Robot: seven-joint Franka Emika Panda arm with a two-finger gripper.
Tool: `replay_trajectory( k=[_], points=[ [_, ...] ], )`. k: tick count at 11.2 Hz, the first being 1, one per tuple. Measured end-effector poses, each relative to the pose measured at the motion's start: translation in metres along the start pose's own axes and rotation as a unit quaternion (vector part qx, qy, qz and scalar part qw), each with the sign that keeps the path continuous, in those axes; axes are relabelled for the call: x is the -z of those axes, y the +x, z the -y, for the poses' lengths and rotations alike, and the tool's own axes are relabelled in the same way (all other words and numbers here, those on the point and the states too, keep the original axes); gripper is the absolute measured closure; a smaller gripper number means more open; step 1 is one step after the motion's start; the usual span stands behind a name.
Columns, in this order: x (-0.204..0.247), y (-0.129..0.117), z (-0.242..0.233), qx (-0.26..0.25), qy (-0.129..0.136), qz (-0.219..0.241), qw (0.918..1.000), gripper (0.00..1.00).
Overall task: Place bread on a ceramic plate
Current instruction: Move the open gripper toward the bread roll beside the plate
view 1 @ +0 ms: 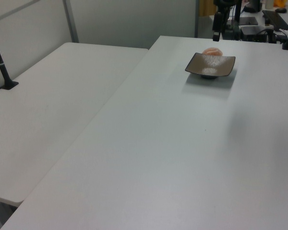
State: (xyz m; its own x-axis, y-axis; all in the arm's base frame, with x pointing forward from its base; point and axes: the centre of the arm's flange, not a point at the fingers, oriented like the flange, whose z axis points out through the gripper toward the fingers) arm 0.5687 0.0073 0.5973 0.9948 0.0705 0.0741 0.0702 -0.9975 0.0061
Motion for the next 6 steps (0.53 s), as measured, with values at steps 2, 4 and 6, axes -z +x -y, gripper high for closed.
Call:
replay_trajectory(
  k=[2, 4, 6],
  points=[
    [0.001, -0.003, -0.037, 0.037, -0.025, 0.002, 0.999, 0.0],
    [-0.003, -0.002, -0.09, 0.071, -0.042, -0.012, 0.9965, 0.0],
    [-0.015, 0.001, -0.131, 0.098, -0.062, -0.022, 0.993, 0.0]
  ],
)
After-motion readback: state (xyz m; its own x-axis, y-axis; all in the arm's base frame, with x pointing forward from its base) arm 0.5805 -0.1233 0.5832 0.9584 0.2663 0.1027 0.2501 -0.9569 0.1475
